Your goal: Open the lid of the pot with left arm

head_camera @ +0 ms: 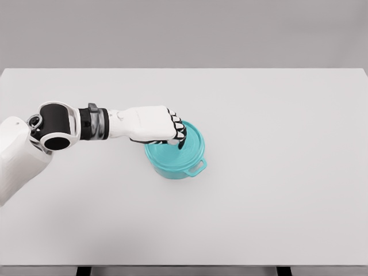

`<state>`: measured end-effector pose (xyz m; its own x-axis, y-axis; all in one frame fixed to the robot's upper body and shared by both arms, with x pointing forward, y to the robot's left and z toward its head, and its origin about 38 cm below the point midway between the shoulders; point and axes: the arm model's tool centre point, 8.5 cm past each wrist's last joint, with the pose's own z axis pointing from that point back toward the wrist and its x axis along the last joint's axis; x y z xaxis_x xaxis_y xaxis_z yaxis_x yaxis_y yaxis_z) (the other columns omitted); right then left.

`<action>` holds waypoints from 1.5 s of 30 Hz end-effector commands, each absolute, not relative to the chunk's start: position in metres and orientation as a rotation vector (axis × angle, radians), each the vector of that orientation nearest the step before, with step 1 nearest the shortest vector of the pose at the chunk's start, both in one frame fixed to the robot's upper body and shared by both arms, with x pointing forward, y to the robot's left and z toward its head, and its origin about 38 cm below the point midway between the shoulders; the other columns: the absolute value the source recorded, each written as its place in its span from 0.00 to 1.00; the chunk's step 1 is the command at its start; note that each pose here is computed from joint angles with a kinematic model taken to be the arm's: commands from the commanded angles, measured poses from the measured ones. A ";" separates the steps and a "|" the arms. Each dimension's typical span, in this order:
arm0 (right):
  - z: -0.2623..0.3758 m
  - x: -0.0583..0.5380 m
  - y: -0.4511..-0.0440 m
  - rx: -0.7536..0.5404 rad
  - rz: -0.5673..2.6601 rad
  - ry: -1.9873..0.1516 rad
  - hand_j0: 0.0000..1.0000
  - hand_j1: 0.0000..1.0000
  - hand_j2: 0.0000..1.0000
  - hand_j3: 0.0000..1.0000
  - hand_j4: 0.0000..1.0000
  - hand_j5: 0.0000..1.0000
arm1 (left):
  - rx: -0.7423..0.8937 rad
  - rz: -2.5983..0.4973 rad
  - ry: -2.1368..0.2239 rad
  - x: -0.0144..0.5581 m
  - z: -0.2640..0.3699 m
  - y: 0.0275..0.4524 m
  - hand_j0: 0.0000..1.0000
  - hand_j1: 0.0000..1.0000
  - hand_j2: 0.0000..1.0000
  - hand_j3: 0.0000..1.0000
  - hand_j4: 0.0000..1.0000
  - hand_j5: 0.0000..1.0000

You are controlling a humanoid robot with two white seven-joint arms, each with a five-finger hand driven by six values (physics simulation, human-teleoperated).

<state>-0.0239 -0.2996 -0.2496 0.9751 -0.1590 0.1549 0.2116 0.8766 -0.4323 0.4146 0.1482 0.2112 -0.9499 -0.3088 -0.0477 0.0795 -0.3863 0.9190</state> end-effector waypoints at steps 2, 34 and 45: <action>-0.250 -0.024 -0.300 -0.465 -0.195 -0.116 1.00 1.00 1.00 1.00 1.00 1.00 | 0.310 -2.409 -1.586 0.415 0.213 0.150 0.52 0.52 0.52 0.52 0.52 0.52; -0.250 -0.024 -0.300 -0.463 -0.195 -0.116 1.00 1.00 1.00 1.00 1.00 1.00 | 0.409 -2.253 -1.514 0.423 0.255 0.254 0.52 0.52 0.52 0.52 0.52 0.52; -0.250 -0.024 -0.300 -0.463 -0.195 -0.116 1.00 1.00 1.00 1.00 1.00 1.00 | 0.484 -2.166 -1.420 0.416 0.252 0.309 0.52 0.52 0.52 0.52 0.52 0.52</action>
